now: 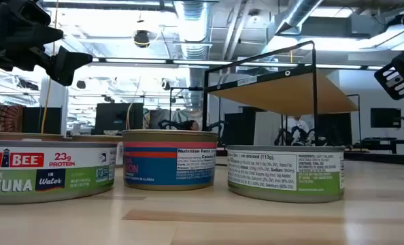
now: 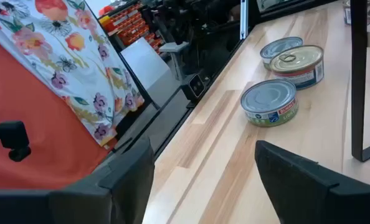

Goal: Stack canned seafood by type on shelf

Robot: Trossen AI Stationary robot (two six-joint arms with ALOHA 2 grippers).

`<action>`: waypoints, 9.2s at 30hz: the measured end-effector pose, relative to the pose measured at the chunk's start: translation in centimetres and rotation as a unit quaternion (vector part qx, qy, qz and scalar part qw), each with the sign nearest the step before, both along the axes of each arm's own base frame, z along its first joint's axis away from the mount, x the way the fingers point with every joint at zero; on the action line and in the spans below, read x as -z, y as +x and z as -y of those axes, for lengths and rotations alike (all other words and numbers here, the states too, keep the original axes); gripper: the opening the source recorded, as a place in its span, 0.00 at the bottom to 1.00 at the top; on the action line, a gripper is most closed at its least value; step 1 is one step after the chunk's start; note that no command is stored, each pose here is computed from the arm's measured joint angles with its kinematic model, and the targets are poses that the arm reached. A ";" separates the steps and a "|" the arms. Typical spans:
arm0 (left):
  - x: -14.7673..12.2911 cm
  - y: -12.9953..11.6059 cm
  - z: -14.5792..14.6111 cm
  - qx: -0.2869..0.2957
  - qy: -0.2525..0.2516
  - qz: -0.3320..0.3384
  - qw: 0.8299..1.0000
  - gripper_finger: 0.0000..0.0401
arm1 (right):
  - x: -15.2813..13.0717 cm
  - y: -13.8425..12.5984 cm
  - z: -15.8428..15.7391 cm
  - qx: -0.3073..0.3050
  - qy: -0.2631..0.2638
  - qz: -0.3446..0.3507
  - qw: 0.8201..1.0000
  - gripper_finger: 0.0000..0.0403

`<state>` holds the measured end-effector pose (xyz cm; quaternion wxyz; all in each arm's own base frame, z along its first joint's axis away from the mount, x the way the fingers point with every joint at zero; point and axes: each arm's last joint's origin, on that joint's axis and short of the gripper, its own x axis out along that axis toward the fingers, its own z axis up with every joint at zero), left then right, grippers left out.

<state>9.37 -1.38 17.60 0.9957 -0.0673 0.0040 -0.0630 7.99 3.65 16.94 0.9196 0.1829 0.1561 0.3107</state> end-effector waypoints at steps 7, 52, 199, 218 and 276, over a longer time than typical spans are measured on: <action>0.0 0.0 0.0 0.000 0.000 0.000 1.000 0.73 | 0.0 0.0 0.0 0.000 0.000 0.000 1.000 0.75; 0.0 0.0 0.0 0.000 0.000 0.000 1.000 0.73 | 0.0 0.0 0.0 0.000 0.000 0.000 1.000 0.75; -12.4 18.4 5.0 -0.055 0.181 -0.307 0.933 0.73 | 0.8 15.5 -17.9 0.376 -0.228 -0.302 0.846 0.75; -11.1 19.6 5.4 -0.040 0.175 -0.319 0.931 0.73 | 2.8 15.9 -18.9 0.389 -0.244 -0.272 0.846 0.75; -11.0 20.0 7.1 0.038 0.063 -0.313 0.947 0.73 | -2.3 13.9 -21.8 0.416 -0.215 -0.347 0.813 0.75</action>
